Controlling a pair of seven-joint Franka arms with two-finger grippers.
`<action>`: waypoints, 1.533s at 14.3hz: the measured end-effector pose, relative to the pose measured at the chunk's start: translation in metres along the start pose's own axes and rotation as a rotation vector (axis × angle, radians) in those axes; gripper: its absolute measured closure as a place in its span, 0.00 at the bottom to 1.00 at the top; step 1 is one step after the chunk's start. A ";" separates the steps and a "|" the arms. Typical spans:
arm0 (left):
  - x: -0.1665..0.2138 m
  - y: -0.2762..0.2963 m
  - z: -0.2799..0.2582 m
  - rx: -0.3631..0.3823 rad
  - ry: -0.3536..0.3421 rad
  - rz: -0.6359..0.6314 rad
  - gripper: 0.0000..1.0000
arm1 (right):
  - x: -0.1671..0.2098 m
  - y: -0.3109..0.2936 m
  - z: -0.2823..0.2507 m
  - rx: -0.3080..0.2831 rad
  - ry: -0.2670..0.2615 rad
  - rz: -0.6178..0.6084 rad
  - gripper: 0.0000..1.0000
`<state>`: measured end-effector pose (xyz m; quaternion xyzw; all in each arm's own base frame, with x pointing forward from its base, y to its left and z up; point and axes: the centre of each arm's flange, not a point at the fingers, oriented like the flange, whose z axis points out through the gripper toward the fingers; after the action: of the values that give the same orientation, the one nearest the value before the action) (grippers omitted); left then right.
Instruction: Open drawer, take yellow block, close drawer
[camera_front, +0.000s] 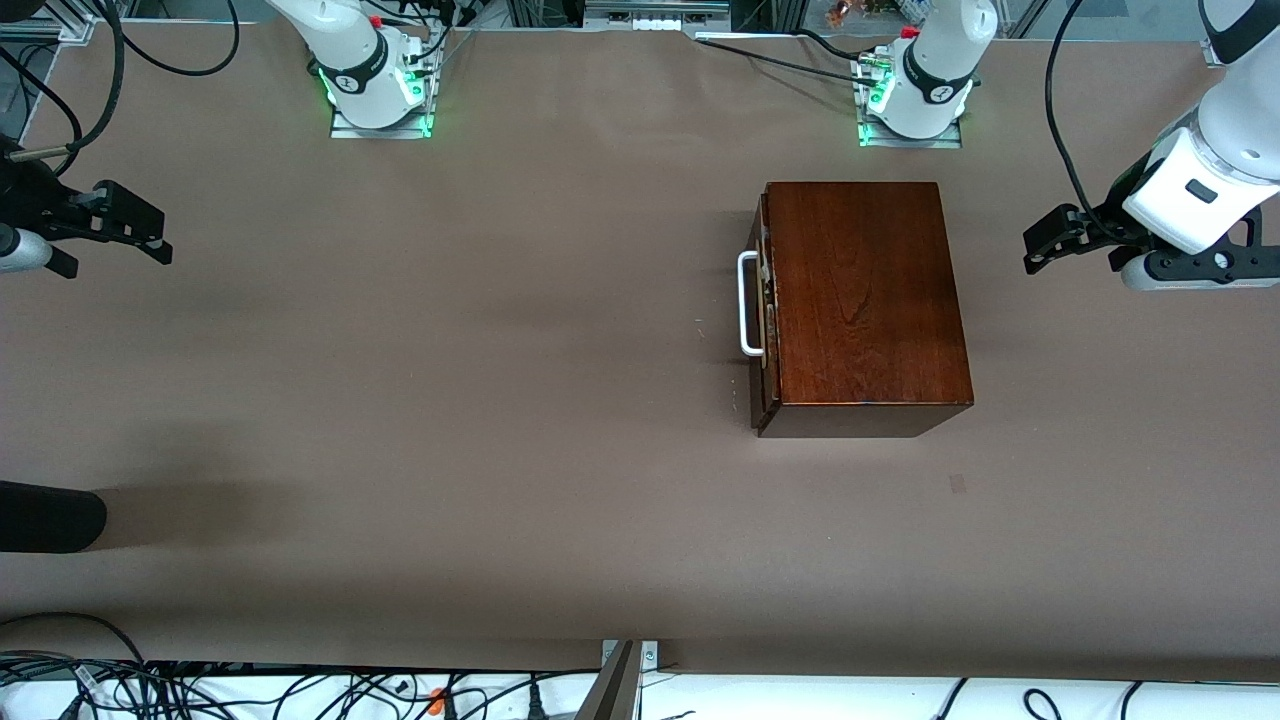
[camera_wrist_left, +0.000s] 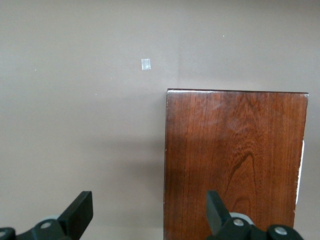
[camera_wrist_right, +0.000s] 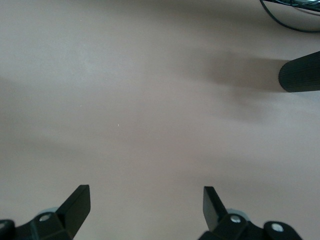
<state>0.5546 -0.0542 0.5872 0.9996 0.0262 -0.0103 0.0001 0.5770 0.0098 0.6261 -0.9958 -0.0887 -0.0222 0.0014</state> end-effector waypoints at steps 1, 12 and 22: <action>0.000 0.000 0.000 0.000 0.000 0.000 0.00 | 0.000 0.000 0.000 0.000 0.000 0.000 0.00; 0.000 0.000 0.000 -0.001 0.000 0.000 0.00 | 0.000 0.000 0.000 0.000 0.000 0.000 0.00; -0.005 0.002 0.025 -0.001 -0.134 0.032 0.00 | 0.000 0.002 0.000 0.000 0.001 0.003 0.00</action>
<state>0.5497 -0.0562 0.5628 0.9970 0.0104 -0.0771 0.0026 0.5771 0.0080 0.6262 -0.9959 -0.0871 -0.0226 0.0012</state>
